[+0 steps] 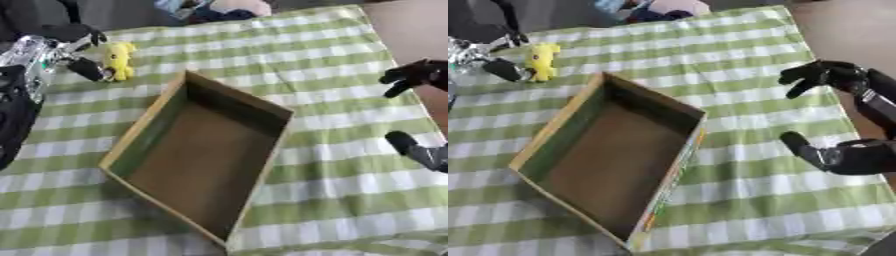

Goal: Pick up objects on the table and place them in the box.

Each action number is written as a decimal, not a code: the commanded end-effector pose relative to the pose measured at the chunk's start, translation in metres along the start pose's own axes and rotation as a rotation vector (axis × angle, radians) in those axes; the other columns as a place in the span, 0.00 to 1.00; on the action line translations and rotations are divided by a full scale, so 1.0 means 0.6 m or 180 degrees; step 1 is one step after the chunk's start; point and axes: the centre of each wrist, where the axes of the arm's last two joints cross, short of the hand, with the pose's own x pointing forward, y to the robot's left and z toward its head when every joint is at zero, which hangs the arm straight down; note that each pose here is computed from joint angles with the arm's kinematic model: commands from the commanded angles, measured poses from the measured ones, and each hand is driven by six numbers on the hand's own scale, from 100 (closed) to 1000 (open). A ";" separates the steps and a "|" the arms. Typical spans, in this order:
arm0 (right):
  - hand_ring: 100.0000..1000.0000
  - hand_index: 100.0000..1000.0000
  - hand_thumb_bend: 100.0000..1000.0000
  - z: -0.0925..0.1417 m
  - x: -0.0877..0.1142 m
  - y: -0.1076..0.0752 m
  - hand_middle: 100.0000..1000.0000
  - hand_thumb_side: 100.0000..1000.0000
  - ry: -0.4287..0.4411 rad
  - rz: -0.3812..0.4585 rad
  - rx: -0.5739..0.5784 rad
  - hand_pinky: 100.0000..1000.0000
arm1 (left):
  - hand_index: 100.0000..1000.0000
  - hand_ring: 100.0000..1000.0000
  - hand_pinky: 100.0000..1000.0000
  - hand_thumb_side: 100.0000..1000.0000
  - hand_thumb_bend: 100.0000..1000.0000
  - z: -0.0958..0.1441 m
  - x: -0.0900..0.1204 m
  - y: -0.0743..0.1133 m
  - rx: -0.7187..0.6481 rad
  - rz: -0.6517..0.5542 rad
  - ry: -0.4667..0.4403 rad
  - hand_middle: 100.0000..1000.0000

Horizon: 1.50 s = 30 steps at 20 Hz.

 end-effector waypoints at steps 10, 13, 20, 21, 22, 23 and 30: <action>0.69 0.90 0.18 -0.006 0.005 -0.013 0.76 0.20 -0.0063 0.0054 -0.0010 0.79 | 0.90 0.77 0.81 0.39 0.21 -0.003 -0.007 -0.009 0.0234 -0.0076 0.0362 0.76; 0.69 0.89 0.18 -0.006 0.005 -0.014 0.76 0.20 -0.0063 0.0056 -0.0008 0.79 | 0.88 0.76 0.80 0.39 0.20 -0.004 -0.006 -0.016 0.0184 -0.0042 0.0364 0.74; 0.69 0.90 0.17 -0.006 0.005 -0.014 0.76 0.20 -0.0067 0.0054 -0.0010 0.79 | 0.74 0.59 0.69 0.37 0.00 -0.007 0.000 -0.023 0.0234 -0.0109 0.0406 0.57; 0.69 0.90 0.17 -0.007 0.005 -0.014 0.76 0.20 -0.0068 0.0053 -0.0011 0.79 | 0.74 0.59 0.69 0.37 0.00 -0.007 0.001 -0.023 0.0273 -0.0128 0.0418 0.57; 0.69 0.90 0.17 -0.007 0.005 -0.014 0.76 0.21 -0.0068 0.0052 -0.0010 0.79 | 0.68 0.53 0.66 0.38 0.00 -0.007 0.001 -0.023 0.0329 -0.0146 0.0434 0.50; 0.69 0.90 0.17 -0.007 0.005 -0.014 0.76 0.21 -0.0068 0.0052 -0.0010 0.79 | 0.65 0.50 0.64 0.39 0.00 -0.006 0.001 -0.023 0.0398 -0.0164 0.0454 0.47; 0.69 0.90 0.16 -0.005 0.004 -0.014 0.76 0.21 -0.0058 0.0058 -0.0016 0.79 | 0.50 0.37 0.58 0.45 0.00 0.001 -0.008 -0.004 0.0965 -0.0166 0.0551 0.33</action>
